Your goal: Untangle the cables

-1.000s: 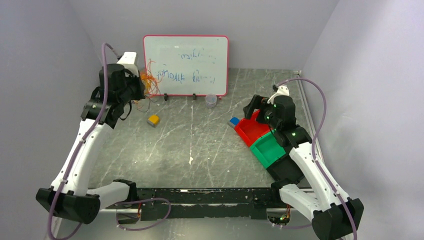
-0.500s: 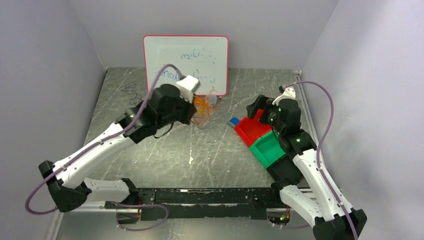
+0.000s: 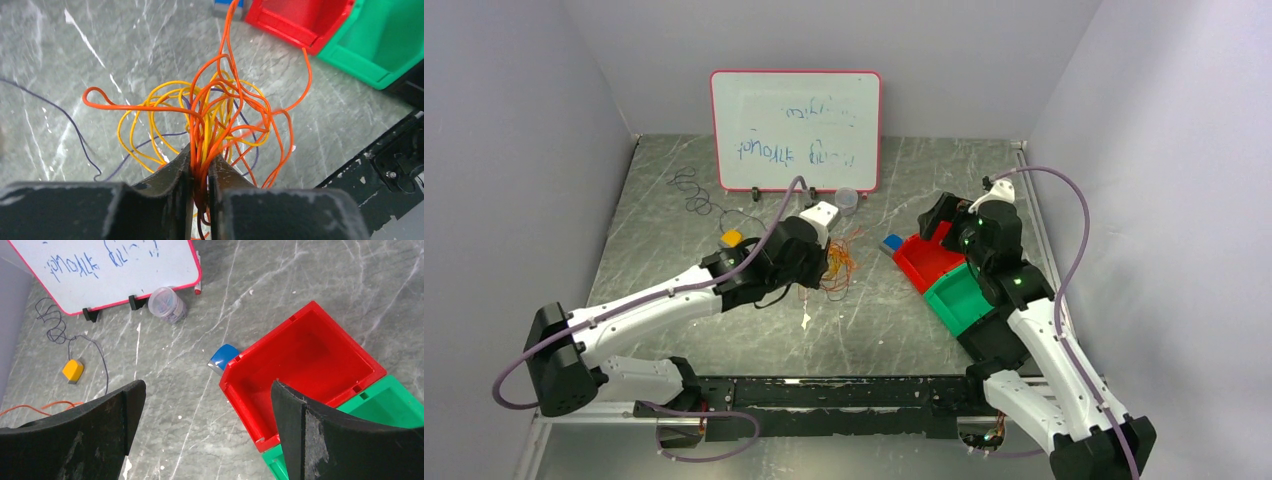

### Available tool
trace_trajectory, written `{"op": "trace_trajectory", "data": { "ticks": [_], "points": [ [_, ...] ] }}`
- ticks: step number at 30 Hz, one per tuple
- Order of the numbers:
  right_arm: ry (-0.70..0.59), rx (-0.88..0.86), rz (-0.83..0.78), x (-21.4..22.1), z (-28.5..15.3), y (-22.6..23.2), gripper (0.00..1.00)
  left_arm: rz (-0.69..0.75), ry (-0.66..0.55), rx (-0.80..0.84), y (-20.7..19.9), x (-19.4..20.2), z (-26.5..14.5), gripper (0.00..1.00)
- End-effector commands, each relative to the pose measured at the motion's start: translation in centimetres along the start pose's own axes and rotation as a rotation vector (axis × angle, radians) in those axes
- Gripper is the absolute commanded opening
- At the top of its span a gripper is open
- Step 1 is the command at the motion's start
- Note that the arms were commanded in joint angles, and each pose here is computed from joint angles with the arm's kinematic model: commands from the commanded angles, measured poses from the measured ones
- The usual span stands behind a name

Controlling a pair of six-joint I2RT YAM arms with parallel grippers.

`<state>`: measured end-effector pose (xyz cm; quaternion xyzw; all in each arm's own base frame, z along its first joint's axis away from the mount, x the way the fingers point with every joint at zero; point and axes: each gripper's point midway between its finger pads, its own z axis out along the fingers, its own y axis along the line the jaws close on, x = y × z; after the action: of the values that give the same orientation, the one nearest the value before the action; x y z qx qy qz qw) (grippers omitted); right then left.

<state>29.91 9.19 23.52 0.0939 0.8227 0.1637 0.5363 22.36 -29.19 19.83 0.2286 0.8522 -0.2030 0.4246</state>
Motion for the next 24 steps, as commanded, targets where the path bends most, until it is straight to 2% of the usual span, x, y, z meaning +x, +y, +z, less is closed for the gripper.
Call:
{"op": "trace_trajectory", "data": {
  "ticks": [1, 8, 12, 17, 24],
  "points": [
    [0.011, -0.011, 0.024, 0.5, 0.6, 0.1, 1.0, -0.083, -0.017, -0.069, 1.4, 0.6, 1.6, 0.22],
    [0.026, -0.007, 0.023, 1.0, 0.8, 0.0, 1.0, -0.202, 0.061, -0.156, 6.7, 4.2, 3.1, 0.45],
    [0.029, -0.005, 0.024, 1.2, 0.8, -0.1, 1.0, -0.236, 0.075, -0.159, 8.5, 5.0, 3.3, 0.52],
    [0.03, 0.006, 0.019, 1.3, 0.7, -0.4, 1.0, -0.258, 0.01, -0.211, 11.5, 2.7, 2.0, 0.6],
    [0.052, -0.017, 0.021, 2.0, 0.8, -0.1, 1.0, -0.399, -0.122, -0.467, 22.7, -2.2, -0.4, 0.63]
  ]
}}
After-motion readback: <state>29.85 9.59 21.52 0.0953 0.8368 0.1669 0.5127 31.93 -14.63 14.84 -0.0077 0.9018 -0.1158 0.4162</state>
